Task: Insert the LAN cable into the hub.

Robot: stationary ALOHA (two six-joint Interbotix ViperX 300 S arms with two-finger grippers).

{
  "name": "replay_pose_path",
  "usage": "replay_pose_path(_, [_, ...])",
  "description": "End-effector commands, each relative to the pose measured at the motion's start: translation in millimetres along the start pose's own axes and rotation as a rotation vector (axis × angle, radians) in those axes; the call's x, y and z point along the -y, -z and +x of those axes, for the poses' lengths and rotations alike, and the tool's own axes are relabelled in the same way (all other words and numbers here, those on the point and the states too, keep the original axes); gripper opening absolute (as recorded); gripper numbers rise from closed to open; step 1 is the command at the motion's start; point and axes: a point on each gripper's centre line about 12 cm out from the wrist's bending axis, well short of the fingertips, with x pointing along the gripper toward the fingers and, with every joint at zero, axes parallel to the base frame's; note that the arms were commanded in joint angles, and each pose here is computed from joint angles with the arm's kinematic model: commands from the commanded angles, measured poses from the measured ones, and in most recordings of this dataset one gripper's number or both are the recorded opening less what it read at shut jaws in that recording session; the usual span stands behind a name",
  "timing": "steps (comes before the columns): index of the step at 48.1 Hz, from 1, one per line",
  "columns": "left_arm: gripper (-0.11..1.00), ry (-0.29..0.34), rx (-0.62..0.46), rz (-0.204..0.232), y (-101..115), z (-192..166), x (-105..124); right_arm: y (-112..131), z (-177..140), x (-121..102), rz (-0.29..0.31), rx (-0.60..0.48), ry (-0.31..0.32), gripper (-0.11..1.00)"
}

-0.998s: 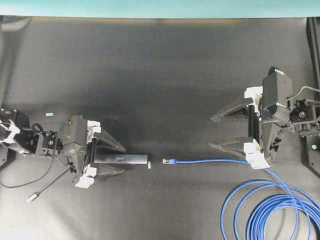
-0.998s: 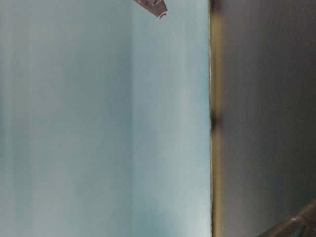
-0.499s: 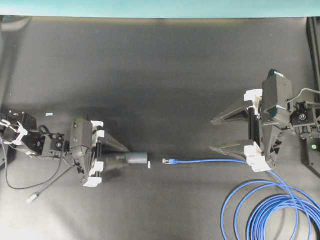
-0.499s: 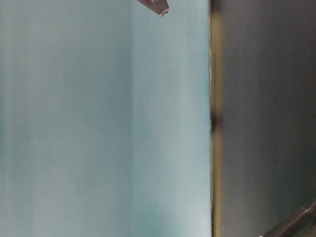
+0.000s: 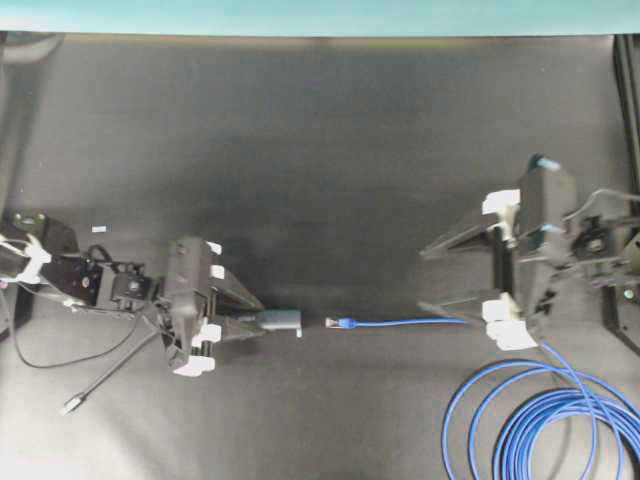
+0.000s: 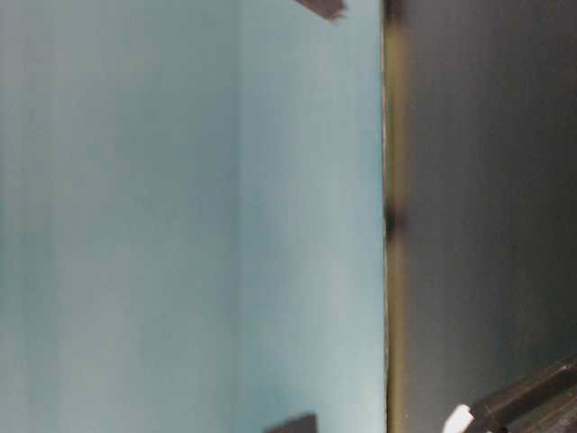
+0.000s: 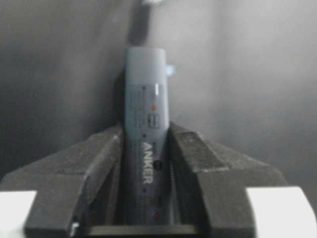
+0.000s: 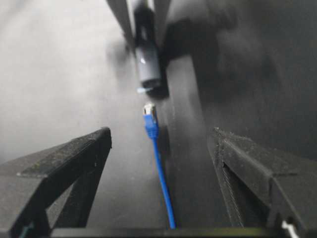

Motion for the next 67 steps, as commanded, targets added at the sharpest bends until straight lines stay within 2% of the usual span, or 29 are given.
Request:
replay_pose_path(1, [0.28, -0.004, 0.011, 0.008, -23.2, -0.1, 1.8, 9.7, 15.3, -0.6, -0.03, -0.01, -0.006, 0.76])
replay_pose_path(8, [0.28, -0.004, 0.013, 0.007, -46.7, -6.3, 6.1, 27.9, 43.6, 3.0, -0.07, -0.02, -0.005, 0.76])
replay_pose_path(17, [0.28, -0.012, -0.018, 0.002, -61.5, -14.0, 8.6, 47.9, 76.2, 4.3, -0.086, -0.023, -0.012, 0.76])
replay_pose_path(27, [0.28, -0.029, -0.113, 0.003, -66.0, -20.3, 10.2, 55.9, 100.5, 5.6, -0.088, -0.006, -0.014, 0.76])
replay_pose_path(39, [0.28, -0.03, -0.11, -0.004, -70.2, -25.0, 10.9, 66.1, 116.9, 4.1, -0.092, -0.016, -0.021, 0.72])
replay_pose_path(56, [0.28, -0.03, -0.113, -0.013, -68.9, -25.4, 11.2, 76.9, 123.2, -4.9, -0.094, -0.047, -0.037, 0.7])
replay_pose_path(63, [0.28, -0.031, -0.116, -0.014, -68.1, -25.6, 11.1, 76.9, 123.4, -4.3, -0.093, -0.045, -0.036, 0.6])
replay_pose_path(67, [0.28, -0.03, -0.115, -0.013, -68.3, -25.6, 11.1, 78.1, 122.9, -3.9, -0.094, -0.046, -0.035, 0.43])
